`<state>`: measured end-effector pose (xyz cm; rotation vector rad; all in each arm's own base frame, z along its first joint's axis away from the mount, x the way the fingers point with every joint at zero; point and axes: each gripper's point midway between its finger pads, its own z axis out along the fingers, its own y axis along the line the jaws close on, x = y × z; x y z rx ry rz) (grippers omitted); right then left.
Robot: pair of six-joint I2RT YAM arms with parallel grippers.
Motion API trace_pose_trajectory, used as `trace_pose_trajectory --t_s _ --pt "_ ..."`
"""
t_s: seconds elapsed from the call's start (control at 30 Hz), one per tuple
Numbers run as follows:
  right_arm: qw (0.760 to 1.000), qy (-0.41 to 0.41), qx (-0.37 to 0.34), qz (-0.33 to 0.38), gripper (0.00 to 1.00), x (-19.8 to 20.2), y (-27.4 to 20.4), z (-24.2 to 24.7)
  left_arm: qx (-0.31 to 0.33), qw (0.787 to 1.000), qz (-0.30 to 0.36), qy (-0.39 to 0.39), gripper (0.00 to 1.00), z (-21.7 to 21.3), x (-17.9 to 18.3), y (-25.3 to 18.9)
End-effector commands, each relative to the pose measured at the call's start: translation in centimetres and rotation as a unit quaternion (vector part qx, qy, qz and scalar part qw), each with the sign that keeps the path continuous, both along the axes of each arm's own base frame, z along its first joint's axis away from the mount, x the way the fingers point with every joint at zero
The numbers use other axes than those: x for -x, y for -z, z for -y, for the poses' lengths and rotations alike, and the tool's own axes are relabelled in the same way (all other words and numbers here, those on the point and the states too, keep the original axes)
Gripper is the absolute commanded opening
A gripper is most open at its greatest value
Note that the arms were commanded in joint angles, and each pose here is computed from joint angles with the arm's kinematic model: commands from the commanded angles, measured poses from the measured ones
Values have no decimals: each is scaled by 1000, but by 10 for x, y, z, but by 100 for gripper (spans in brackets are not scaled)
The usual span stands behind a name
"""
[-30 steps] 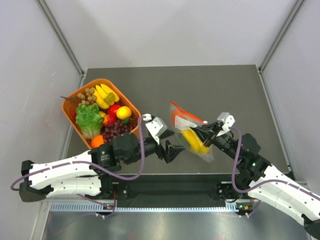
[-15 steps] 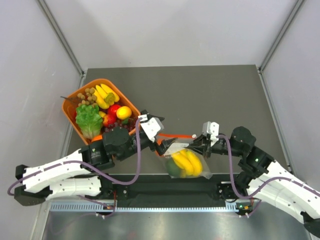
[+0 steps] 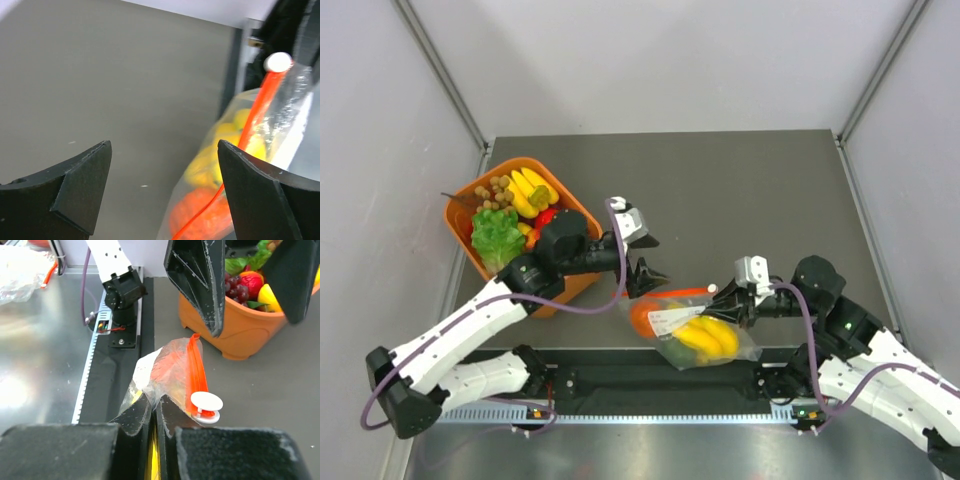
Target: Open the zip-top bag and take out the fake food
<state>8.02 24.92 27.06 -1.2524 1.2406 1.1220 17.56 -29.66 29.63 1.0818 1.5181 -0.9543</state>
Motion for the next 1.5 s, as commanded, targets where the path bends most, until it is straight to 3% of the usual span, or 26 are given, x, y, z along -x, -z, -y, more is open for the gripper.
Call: trace_pose_trajectory --t_s 0.0,0.37,0.83,0.9,0.93,0.97,1.03,1.07,1.1,1.17,1.2,1.3,1.47 --pt "998 -23 -30 41 1 6 -32 0 48 991 -32 123 91 15 29 -26" --pt "999 -20 -14 34 0 -1 -24 -5 72 953 -151 254 89 16 51 -9" --pt "999 -14 -13 49 0 -6 -34 -6 8 950 -181 255 87 30 65 30" --pt "999 -15 -12 49 0 -6 -35 -7 -5 946 -190 263 81 33 70 37" --pt "999 -15 -9 47 0 -7 -34 -7 -6 945 -191 267 73 34 71 37" --pt "999 -15 -6 44 0 -7 -32 -8 -6 945 -191 266 49 34 71 37" --pt "999 -7 -5 38 1 -9 -30 -7 -6 947 -187 263 24 34 70 36" --pt "999 9 -4 35 3 -14 -29 -6 -5 949 -180 257 16 33 68 34" --pt "1000 21 1 18 13 -16 -24 -5 -8 953 -171 251 7 32 67 35" --pt "998 55 2 9 33 -24 -22 -1 -10 971 -137 194 6 30 50 34" --pt "997 74 5 -9 51 -28 -16 1 -8 978 -121 170 6 29 44 34" --pt "991 133 -5 -19 75 -42 -14 10 24 991 -59 119 2 21 32 18" --pt "983 177 -43 1 83 -55 -22 17 39 992 -41 115 0 17 34 10"
